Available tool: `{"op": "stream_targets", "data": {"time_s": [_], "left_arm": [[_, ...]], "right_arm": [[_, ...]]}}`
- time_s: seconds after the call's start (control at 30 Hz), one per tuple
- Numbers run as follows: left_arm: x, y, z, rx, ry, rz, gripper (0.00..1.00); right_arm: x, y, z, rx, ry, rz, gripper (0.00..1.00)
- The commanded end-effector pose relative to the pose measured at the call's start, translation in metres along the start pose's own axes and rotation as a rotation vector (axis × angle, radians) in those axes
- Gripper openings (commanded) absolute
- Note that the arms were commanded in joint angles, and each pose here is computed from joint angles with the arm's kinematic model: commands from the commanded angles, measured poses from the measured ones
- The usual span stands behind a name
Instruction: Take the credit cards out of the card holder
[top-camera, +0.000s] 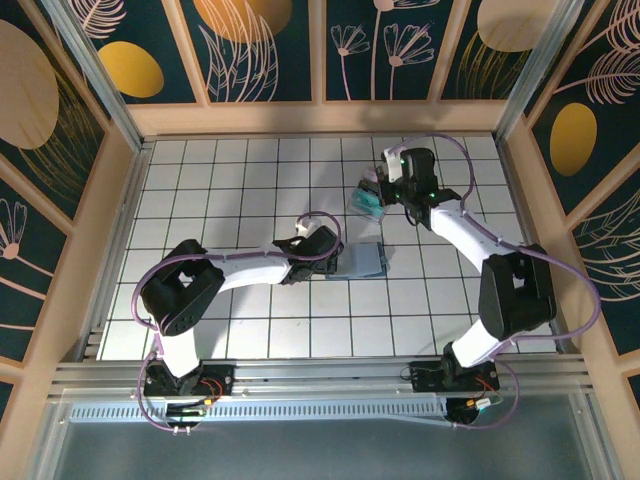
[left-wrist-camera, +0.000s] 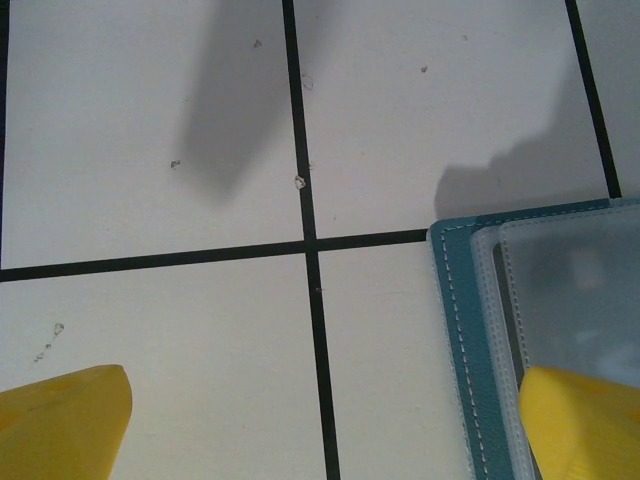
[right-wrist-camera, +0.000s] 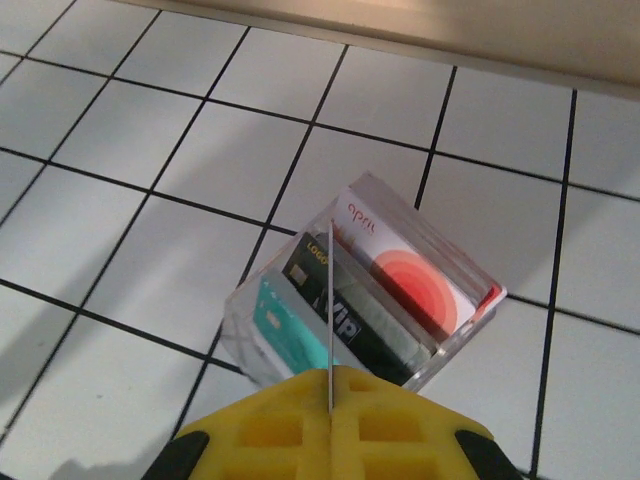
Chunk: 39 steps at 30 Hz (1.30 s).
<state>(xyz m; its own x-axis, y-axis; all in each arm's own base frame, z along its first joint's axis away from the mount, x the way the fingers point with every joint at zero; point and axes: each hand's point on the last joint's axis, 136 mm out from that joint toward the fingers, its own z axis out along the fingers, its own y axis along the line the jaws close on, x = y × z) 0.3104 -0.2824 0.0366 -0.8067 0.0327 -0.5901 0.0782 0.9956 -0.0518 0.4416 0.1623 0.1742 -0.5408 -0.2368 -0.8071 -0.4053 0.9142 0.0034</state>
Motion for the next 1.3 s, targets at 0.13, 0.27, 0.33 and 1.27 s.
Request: {"op": "stream_targets", "data": {"time_s": [0.13, 0.27, 0.33, 1.27], "left_arm": [[0.016, 0.014, 0.013, -0.067, 0.027, 0.031, 0.99], [0.016, 0.021, 0.019, -0.095, 0.033, 0.032, 0.99], [0.015, 0.024, 0.021, -0.105, 0.034, 0.034, 0.99], [-0.032, 0.025, -0.008, -0.087, -0.050, 0.017, 0.99]], "right_arm": [[-0.032, -0.012, 0.016, -0.062, -0.081, -0.200, 0.00], [-0.028, -0.020, 0.025, -0.089, -0.064, -0.224, 0.00], [-0.025, -0.023, 0.030, -0.100, -0.053, -0.238, 0.00], [0.015, -0.015, 0.072, -0.246, 0.108, -0.357, 0.00]]}}
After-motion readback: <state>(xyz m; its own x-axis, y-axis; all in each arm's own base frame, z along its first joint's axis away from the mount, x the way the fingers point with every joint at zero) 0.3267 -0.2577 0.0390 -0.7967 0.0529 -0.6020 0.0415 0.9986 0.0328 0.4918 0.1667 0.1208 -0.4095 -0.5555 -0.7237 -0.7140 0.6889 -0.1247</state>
